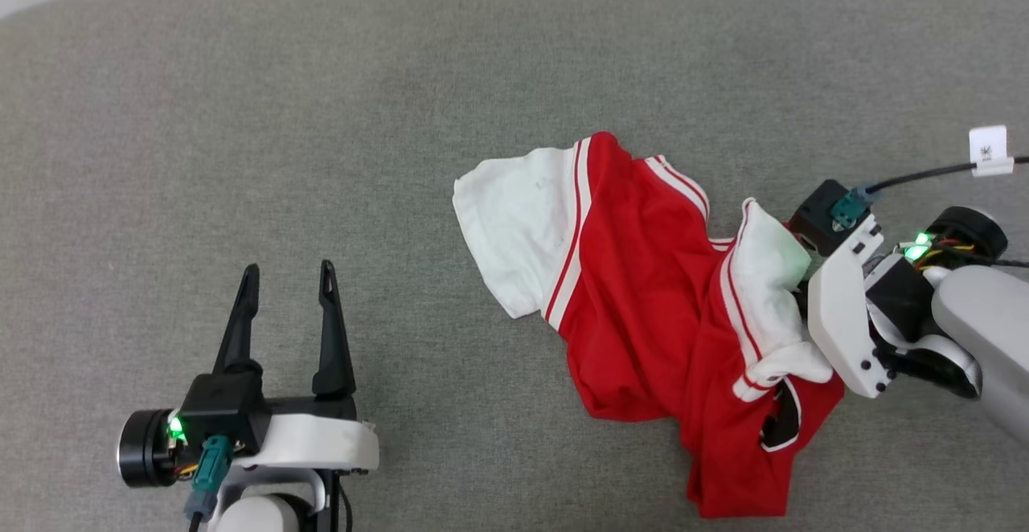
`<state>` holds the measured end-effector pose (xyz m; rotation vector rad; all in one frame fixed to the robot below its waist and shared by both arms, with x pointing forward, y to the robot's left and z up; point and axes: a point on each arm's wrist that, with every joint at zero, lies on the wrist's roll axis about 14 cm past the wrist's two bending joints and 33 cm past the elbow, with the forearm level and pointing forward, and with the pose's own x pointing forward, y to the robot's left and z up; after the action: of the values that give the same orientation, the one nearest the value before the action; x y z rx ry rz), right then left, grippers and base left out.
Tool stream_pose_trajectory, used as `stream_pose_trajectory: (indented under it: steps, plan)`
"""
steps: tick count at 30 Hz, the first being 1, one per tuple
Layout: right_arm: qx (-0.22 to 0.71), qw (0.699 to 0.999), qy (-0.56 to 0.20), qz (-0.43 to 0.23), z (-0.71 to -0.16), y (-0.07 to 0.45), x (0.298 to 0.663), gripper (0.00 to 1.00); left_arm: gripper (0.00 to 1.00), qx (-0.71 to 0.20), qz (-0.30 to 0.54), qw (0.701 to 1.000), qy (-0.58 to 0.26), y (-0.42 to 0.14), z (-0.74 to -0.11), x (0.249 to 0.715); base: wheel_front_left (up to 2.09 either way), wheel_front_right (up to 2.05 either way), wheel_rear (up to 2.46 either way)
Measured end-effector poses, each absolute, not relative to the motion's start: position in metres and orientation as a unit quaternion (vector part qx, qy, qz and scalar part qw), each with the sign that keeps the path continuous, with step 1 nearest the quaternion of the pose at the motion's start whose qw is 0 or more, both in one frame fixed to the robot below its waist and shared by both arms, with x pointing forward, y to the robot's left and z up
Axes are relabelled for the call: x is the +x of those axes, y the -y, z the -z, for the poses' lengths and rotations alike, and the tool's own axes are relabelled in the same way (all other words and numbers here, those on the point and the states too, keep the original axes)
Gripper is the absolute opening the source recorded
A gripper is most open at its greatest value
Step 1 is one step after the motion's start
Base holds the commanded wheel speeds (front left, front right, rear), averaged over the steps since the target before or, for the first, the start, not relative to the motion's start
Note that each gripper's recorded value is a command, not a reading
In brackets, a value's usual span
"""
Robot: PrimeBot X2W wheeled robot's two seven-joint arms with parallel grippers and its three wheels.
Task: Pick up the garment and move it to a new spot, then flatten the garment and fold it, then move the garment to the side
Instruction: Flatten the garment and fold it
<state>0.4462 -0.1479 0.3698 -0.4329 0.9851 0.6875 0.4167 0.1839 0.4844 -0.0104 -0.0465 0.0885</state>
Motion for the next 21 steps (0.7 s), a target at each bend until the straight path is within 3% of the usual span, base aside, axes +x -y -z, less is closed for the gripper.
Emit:
stream_pose_trajectory:
  steps: [4,11,15,21]
  plan:
    - [-0.19,0.837,-0.403,-0.318,-0.399,0.155,0.451,0.0,1.0,-0.006,-0.046,0.999,0.029,-0.184,-0.491,0.409,0.0,0.0,0.0]
    - [-0.173,0.888,-0.343,-0.253,-0.455,0.215,0.453,0.0,1.0,-0.01,-0.04,0.998,0.042,-0.179,-0.502,0.398,0.0,0.0,0.0]
    - [-0.155,0.884,-0.393,-0.197,-0.437,0.265,0.424,0.0,1.0,-0.015,-0.033,0.998,0.047,-0.173,-0.505,0.4,0.0,0.0,0.0]
    - [-0.115,0.847,-0.499,-0.144,-0.377,0.299,0.368,0.0,1.0,-0.016,-0.032,0.998,0.043,-0.173,-0.502,0.399,0.0,0.0,0.0]
